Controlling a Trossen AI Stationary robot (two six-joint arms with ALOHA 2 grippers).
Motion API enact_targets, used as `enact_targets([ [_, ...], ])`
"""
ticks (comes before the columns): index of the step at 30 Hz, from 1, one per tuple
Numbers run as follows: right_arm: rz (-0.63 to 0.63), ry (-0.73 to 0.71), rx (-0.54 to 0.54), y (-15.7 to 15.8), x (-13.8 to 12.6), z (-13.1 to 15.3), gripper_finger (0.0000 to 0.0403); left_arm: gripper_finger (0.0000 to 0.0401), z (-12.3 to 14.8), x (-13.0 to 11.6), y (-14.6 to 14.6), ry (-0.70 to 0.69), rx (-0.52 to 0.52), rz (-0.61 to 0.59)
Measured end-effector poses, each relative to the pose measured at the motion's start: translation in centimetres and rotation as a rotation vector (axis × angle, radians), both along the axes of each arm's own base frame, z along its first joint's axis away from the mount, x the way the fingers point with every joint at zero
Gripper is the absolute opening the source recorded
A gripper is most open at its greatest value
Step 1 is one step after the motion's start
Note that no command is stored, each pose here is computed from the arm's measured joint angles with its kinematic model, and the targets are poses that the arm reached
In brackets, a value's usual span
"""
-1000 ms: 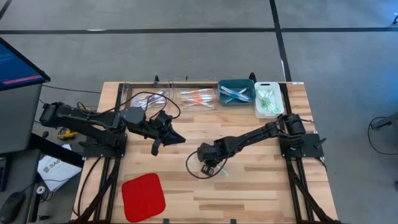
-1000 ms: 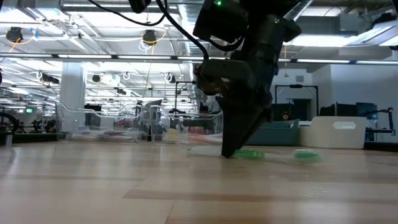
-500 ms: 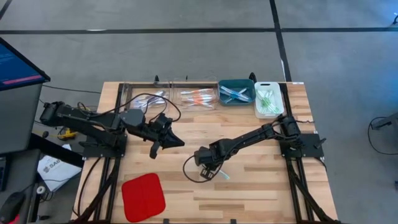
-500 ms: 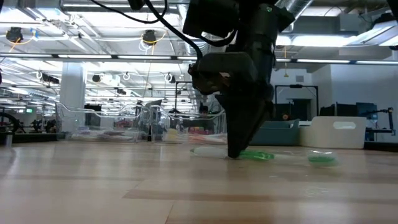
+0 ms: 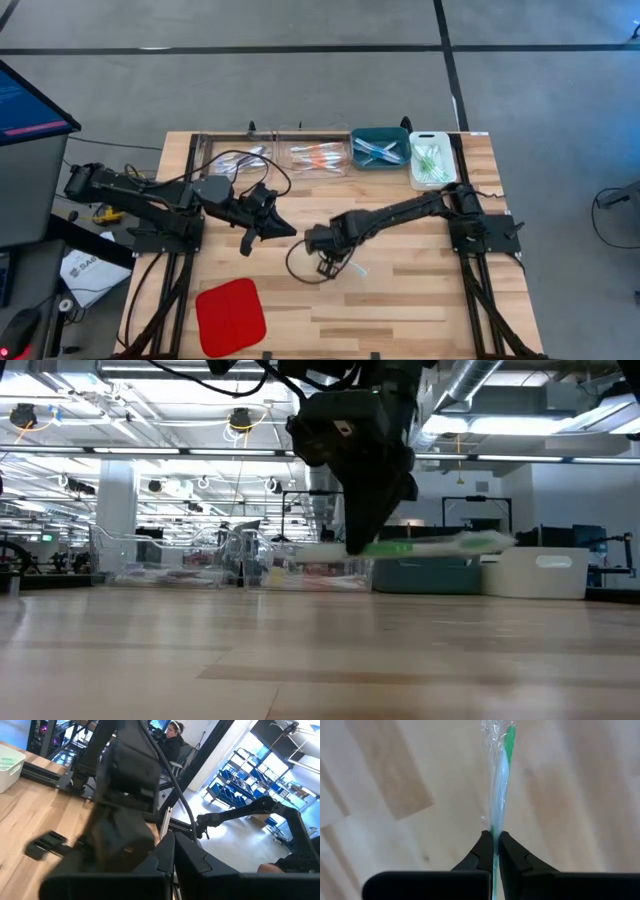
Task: Pick & Place Toothbrushes
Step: Put the green toothbrush into the white bin
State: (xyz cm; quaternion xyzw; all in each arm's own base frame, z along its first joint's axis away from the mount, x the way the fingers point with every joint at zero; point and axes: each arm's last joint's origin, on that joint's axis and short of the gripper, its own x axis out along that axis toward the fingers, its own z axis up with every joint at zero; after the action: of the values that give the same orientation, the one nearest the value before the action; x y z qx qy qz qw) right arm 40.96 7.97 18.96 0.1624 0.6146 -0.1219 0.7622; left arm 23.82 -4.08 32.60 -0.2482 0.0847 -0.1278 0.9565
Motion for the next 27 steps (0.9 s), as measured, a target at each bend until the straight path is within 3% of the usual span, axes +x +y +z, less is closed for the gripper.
enact_targets([
  [6,-0.024,-0.023,-0.033,-3.3,0.0,3.3,0.0,0.0,0.0,0.0,0.0,-0.001,0.003,-0.002],
  [13,-0.125,-0.09,-0.078,-8.8,-2.4,8.5,0.0001,0.0,0.0,0.0,0.0,0.001,0.002,-0.012],
  [21,-0.312,-0.067,-0.257,-16.6,-9.9,15.2,0.0001,0.0,0.0,0.0,0.0,0.003,0.002,-0.013],
  [27,-0.546,-0.061,-0.34,-21.9,-16.1,17.8,0.0001,0.0,0.0,0.0,0.0,0.001,0.002,-0.008],
])
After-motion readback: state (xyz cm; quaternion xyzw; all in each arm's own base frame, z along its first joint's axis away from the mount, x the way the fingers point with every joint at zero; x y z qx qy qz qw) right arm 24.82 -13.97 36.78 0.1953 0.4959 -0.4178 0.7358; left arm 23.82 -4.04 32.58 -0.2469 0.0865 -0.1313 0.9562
